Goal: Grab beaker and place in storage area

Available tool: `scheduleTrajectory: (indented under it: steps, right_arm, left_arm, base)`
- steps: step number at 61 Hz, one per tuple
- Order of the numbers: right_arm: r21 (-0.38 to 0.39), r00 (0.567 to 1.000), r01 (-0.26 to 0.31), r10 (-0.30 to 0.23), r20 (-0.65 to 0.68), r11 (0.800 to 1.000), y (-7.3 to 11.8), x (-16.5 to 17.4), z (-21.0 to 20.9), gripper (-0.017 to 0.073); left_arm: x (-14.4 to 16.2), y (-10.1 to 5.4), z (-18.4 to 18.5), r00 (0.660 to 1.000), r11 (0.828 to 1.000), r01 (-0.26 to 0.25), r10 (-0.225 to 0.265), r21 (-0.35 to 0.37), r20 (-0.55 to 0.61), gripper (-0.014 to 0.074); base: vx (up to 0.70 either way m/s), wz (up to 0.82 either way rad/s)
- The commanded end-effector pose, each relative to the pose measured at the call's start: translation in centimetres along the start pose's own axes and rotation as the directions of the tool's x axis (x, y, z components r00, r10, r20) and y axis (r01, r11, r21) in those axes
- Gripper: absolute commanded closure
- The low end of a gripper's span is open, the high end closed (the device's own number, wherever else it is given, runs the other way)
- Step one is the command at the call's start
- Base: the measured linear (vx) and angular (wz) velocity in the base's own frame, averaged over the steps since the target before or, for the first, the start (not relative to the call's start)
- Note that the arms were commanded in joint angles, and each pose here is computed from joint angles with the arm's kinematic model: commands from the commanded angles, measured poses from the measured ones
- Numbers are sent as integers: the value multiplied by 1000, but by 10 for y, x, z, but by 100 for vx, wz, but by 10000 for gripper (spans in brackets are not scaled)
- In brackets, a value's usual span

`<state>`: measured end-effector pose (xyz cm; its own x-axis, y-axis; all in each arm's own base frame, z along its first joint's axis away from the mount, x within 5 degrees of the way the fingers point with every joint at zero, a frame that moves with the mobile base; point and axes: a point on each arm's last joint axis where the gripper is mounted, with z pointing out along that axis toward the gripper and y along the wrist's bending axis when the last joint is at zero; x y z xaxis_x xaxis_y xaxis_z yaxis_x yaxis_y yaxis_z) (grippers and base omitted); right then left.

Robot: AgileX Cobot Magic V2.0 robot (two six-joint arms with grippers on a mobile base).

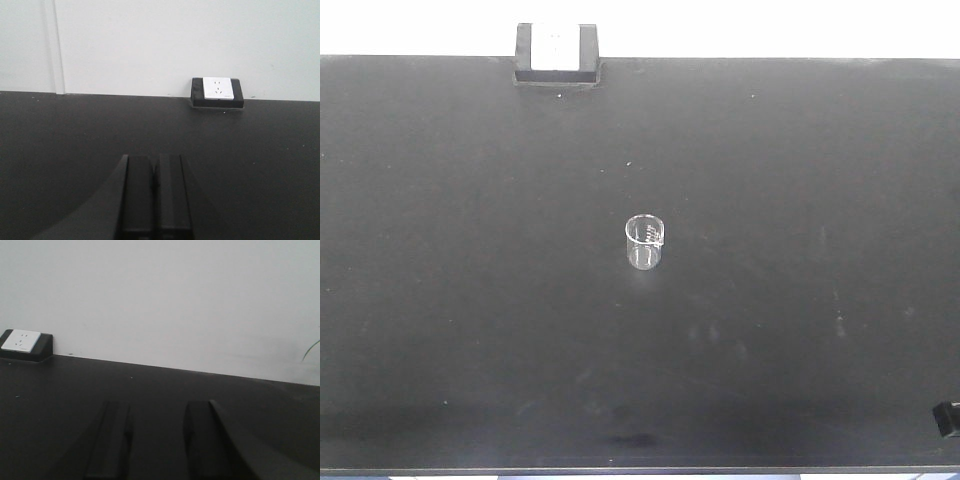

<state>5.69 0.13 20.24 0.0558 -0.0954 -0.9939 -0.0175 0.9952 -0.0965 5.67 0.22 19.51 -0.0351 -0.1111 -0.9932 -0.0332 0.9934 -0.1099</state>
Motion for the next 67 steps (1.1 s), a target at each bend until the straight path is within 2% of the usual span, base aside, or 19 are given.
scheduleTrajectory:
  steps: [1,17,67]
  right_arm:
    - [14,1000,-9,9,26,1000,-1,1,-1,302]
    - [7,999,-8,9,-50,1000,0,7,-1,372]
    - [7,999,-9,9,-52,1000,0,8,-1,371]
  left_arm:
    - [-1,-2,-1,997,1000,11,-13,29,78,602]
    - [-1,-2,-1,997,1000,11,-13,29,78,602]
    - [-1,-2,-1,997,1000,11,-13,29,78,602]
  base:
    - [0,0]
    - [0,0]
    - [0,0]
